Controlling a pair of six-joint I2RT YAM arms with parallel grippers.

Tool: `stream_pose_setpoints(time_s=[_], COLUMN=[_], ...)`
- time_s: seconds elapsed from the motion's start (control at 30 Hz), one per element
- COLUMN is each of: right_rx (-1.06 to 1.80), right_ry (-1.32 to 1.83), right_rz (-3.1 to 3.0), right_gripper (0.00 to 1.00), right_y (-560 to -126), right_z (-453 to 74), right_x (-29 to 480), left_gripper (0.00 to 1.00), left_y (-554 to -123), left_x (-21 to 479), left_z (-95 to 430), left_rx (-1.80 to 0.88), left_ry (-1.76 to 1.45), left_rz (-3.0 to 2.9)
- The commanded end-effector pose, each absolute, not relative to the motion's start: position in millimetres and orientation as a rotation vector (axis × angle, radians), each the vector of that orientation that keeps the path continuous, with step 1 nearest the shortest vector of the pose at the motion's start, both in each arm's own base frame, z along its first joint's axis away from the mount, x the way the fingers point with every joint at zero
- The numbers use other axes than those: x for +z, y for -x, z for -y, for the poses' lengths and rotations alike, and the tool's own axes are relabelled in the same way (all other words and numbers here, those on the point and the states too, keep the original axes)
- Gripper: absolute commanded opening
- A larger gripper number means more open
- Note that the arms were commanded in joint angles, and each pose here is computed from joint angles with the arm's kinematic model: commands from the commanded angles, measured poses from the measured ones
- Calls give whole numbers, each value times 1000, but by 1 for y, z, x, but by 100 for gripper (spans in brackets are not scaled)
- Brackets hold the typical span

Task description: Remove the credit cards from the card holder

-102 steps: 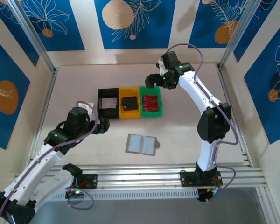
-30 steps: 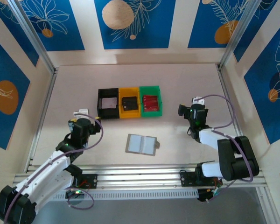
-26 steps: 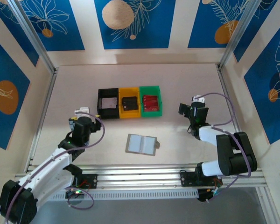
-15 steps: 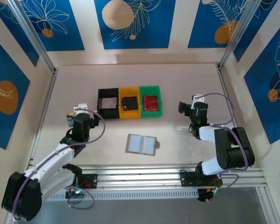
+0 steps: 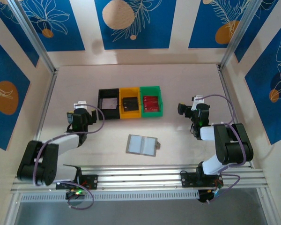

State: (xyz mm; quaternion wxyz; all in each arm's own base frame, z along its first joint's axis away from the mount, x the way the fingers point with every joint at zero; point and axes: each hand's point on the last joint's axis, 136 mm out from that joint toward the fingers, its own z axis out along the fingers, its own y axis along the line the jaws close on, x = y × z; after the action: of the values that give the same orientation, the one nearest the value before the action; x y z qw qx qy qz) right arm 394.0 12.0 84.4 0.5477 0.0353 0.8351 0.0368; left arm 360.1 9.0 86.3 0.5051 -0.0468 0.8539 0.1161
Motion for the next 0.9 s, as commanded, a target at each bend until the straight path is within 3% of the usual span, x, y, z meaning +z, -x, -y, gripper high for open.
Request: stream_pose_setpoints(time_s=[0.0, 0.33, 0.87], right_rx=[92, 92, 94], right_ry=[-68, -68, -67], right_rz=[-1940, -1937, -1937], right_gripper=[99, 99, 99], right_y=[-397, -397, -396], right_z=[-13, -13, -13], right_x=[94, 94, 94], left_gripper=[100, 100, 100], left_y=[-385, -396, -393], left_x=[113, 90, 95], left_z=[-17, 17, 4], left_rx=[248, 14, 135], left_ry=[138, -77, 4], left_rz=[-1930, -1928, -1887])
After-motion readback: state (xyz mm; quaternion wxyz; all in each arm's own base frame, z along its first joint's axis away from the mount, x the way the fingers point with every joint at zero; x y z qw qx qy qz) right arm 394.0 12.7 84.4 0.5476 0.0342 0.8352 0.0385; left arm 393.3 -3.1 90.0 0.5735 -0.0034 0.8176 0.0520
